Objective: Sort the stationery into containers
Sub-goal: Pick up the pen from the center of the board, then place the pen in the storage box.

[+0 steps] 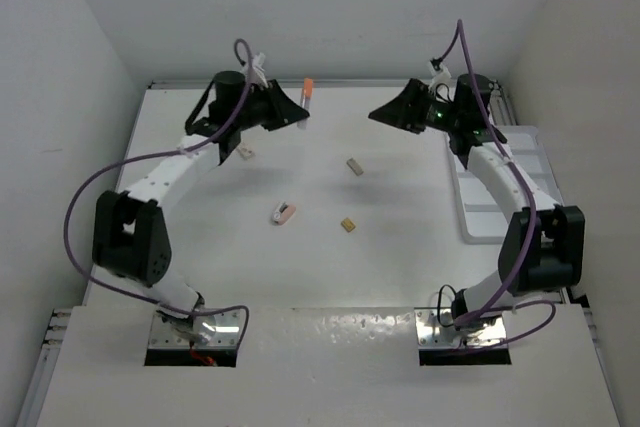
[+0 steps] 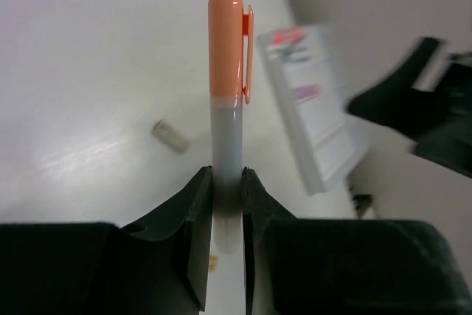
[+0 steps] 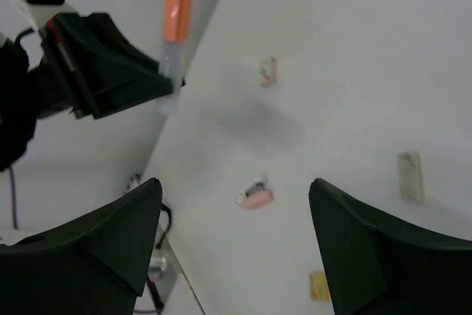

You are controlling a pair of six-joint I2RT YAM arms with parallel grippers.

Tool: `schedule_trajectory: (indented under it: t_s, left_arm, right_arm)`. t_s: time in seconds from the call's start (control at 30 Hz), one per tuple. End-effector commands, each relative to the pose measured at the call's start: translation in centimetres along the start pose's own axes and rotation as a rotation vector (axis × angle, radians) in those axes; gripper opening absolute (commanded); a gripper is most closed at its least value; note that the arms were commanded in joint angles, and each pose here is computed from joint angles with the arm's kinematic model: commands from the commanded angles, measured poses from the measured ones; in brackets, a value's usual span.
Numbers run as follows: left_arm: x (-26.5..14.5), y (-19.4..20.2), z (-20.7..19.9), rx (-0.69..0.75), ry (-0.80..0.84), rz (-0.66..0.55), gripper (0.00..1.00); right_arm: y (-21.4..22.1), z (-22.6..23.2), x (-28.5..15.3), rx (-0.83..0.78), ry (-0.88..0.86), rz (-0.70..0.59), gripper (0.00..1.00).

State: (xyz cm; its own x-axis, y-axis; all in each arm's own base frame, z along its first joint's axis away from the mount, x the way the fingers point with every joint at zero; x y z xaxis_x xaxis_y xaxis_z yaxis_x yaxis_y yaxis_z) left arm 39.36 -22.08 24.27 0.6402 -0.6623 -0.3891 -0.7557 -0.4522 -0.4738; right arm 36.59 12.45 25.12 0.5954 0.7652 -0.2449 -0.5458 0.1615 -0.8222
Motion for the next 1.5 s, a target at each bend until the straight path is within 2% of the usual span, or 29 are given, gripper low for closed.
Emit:
schedule_trajectory:
  t_s: [0.0,0.13,0.2,0.4,0.57,0.77,0.8,0.9,1.2,1.37,1.47]
  left_arm:
    - [-4.7,-1.0,-6.9,-0.028,0.420,0.032,0.00]
    - [-7.9,-0.5,-9.2,-0.109,0.581,0.048,0.00]
    - [-8.7,-0.2,-10.1,-0.102,0.634,0.043,0.00]
    - [-9.7,1.1,-11.8,-0.100,0.706,0.067,0.00]
    - [-9.7,2.1,-11.7,-0.105,0.715,0.084,0.00]
    - [-10.0,2.2,-11.8,-0.099,0.729,0.079,0.00]
    - [-10.0,2.1,-11.8,-0.101,0.731,0.074,0.00]
    - [-10.1,1.8,-12.0,-0.101,0.736,0.065,0.00]
    - [-9.3,1.6,-10.9,-0.104,0.685,0.048,0.00]
    - [-9.2,1.3,-10.4,-0.103,0.661,0.040,0.00]
    - [-8.4,1.3,-9.5,-0.112,0.574,0.051,0.33]
  right_arm:
    - [-7.1,5.1,1.5,-0.008,-0.182,-0.199,0.80]
    - [-9.5,8.1,3.1,-0.020,-0.271,-0.258,0.84]
    - [-10.5,9.3,3.3,-0.028,-0.295,-0.288,0.88]
    - [-11.2,12.3,4.5,-0.071,-0.386,-0.303,0.91]
    - [-9.7,12.0,6.1,-0.055,-0.382,-0.263,0.89]
    - [-9.1,11.7,6.9,-0.038,-0.385,-0.245,0.82]
    - [-9.0,11.8,6.9,-0.037,-0.388,-0.243,0.80]
    - [-8.7,12.3,7.1,-0.029,-0.404,-0.238,0.63]
    - [-7.3,14.8,7.3,-0.032,-0.492,-0.195,0.41]
    - [-7.1,14.9,7.2,-0.039,-0.493,-0.186,0.17]
    - [-7.3,15.1,6.9,-0.085,-0.496,-0.182,0.03]
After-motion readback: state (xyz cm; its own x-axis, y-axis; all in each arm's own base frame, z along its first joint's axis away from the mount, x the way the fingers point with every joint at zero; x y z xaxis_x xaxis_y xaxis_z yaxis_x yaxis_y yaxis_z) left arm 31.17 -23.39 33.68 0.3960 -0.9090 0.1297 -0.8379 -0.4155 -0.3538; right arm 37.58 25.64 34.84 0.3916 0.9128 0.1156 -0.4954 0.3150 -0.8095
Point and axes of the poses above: each gripper's point midway between its finger pads, its own x axis out along the fingers, its own z axis along the line the jaws close on, y = z × x, the point moved 5 cm from there along -x, back along the fingers, and after that the axes turned 14 degrees about -x, right-handed, at the moved point
